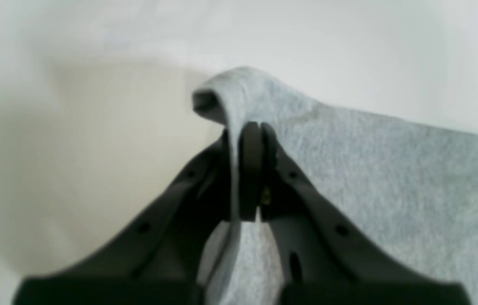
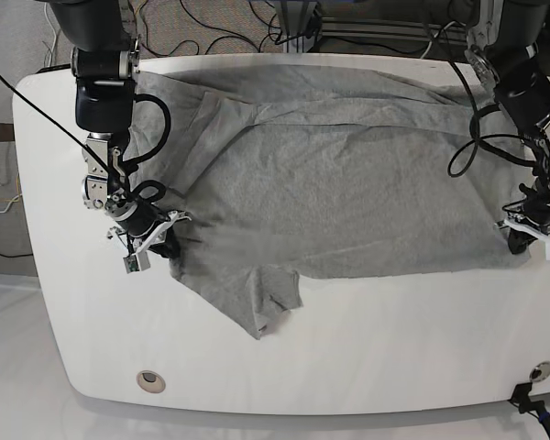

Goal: Fold the T-shirt properly
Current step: 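Lift the hem and fold it toward the robot base with both grippers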

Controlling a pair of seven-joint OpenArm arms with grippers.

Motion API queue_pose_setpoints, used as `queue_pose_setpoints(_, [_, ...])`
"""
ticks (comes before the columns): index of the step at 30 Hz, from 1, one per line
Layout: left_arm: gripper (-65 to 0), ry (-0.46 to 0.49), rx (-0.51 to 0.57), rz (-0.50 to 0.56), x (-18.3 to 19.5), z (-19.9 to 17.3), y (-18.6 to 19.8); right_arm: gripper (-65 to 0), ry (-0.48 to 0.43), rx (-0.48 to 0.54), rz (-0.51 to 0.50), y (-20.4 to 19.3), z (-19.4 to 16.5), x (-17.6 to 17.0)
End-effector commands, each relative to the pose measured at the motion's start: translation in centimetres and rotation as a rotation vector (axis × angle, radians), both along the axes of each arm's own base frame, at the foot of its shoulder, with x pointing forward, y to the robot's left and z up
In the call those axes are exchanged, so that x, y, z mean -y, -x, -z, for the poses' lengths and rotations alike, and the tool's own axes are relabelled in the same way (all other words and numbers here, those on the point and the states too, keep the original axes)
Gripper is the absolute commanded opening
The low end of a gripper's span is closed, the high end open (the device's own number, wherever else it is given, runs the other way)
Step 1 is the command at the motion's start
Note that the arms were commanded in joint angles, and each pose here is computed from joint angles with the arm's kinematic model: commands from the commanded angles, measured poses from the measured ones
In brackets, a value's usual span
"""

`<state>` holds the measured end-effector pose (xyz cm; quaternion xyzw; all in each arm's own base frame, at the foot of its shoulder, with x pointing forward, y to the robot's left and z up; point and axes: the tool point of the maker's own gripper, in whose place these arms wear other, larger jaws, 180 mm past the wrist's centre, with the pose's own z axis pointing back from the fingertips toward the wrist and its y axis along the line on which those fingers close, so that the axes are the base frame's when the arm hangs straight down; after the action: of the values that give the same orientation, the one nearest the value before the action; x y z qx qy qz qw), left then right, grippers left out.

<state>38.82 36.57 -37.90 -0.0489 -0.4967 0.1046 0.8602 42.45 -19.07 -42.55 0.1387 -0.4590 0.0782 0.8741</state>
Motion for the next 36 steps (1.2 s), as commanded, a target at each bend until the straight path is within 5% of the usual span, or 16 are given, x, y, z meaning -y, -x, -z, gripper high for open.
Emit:
queue_pose_setpoints(1, [-65.0,-0.04,0.082,-0.006,-1.2,-2.9,-0.8,-65.0,0.025,0.061,-0.001,-1.0,-2.1,1.0])
queue_pose_setpoints(16, [-65.0,-0.127,0.024,0.129,1.4,-0.8,4.8,-65.0,0.213,0.135,-0.036,2.6,-8.8,2.6])
queue_pose_setpoints(30, [-65.0,-0.385,-0.09,0.223,1.7,-5.1,8.5,-65.0,0.356,0.148,-0.162,10.6,-11.5,-0.8])
queue_pose_setpoints(36, [-65.0,-0.468,-0.171,0.256,2.2,-5.7,10.8,-65.0,0.361,0.127,-0.131,13.4,-11.4,0.0])
